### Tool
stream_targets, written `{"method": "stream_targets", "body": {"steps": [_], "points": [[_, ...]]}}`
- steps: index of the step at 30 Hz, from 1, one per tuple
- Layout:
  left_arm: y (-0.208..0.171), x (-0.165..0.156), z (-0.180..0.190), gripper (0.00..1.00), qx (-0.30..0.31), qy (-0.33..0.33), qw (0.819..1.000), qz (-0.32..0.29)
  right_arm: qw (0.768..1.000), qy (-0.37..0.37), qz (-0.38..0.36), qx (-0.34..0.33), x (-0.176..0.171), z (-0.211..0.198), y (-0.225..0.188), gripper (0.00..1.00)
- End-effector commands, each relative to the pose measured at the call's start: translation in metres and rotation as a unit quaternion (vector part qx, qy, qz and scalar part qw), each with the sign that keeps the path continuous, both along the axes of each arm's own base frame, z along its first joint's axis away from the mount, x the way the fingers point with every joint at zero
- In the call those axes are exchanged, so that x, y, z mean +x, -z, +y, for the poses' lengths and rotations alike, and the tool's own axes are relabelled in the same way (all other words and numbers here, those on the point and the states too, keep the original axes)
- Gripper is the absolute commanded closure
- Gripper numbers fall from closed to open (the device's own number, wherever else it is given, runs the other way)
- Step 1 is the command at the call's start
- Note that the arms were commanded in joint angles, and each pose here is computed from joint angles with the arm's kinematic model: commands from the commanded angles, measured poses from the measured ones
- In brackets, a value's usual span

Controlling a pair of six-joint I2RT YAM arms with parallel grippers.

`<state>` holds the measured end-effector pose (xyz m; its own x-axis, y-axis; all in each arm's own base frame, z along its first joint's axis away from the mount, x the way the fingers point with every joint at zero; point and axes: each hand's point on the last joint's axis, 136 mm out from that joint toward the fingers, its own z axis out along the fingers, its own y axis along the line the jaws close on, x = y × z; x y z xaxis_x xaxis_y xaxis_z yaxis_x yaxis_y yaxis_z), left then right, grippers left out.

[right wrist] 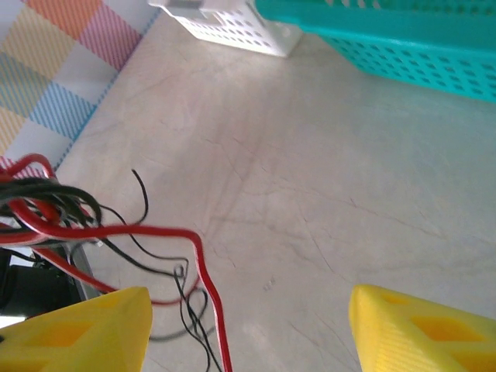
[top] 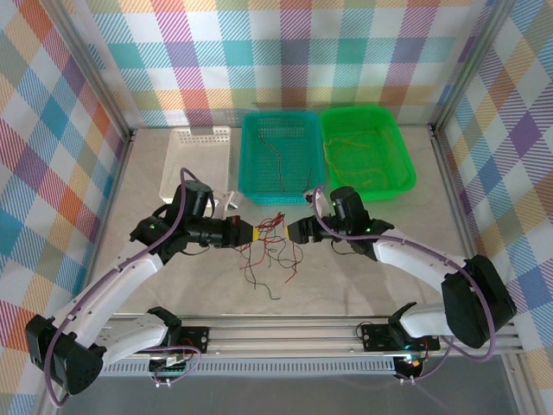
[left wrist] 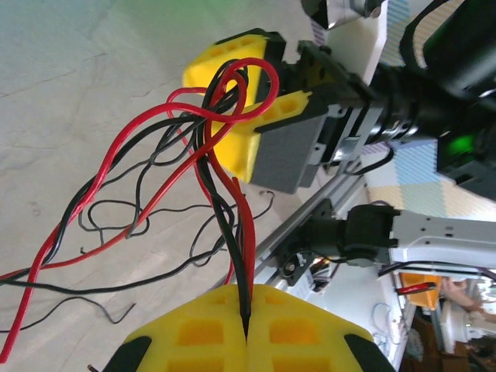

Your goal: Untangle the cables

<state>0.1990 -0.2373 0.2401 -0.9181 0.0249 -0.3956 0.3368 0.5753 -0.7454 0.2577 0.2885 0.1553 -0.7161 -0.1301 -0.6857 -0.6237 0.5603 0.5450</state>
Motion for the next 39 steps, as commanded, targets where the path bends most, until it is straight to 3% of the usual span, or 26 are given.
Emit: {"method": "stream_targets", "body": {"steps": [1, 7, 12, 21, 24, 27, 31, 39], "points": [[-0.018, -0.008, -0.01, 1.0, -0.047, 0.018, 0.999, 0.0, 0.995, -0.023, -0.073, 0.058, 0.004, 0.022, -0.03, 0.32], [-0.022, -0.008, -0.012, 1.0, -0.058, 0.018, 0.998, -0.003, 0.995, -0.031, -0.064, 0.07, 0.003, 0.041, -0.013, 0.33], [-0.029, -0.008, -0.012, 1.0, -0.066, 0.017, 0.998, -0.013, 0.995, -0.023, -0.071, 0.066, 0.006, 0.04, -0.01, 0.42], [-0.033, -0.011, -0.005, 1.0, -0.045, 0.012, 0.999, -0.028, 0.996, 0.019, -0.079, 0.021, 0.013, 0.023, -0.007, 1.0], [-0.03, -0.01, 0.008, 1.0, 0.002, -0.003, 0.999, -0.043, 0.993, 0.086, -0.072, -0.046, 0.024, -0.007, 0.007, 1.0], [-0.027, -0.01, 0.022, 1.0, 0.047, -0.01, 0.998, -0.051, 0.98, 0.179, 0.0, -0.087, 0.04, -0.057, 0.031, 1.0], [-0.017, -0.007, 0.041, 1.0, 0.107, -0.026, 0.993, -0.051, 0.957, 0.275, 0.073, -0.053, 0.049, -0.12, 0.045, 1.0], [0.004, 0.004, 0.075, 1.0, 0.191, -0.07, 0.978, -0.037, 0.922, 0.372, 0.093, -0.051, 0.042, -0.197, 0.023, 1.0]]}}
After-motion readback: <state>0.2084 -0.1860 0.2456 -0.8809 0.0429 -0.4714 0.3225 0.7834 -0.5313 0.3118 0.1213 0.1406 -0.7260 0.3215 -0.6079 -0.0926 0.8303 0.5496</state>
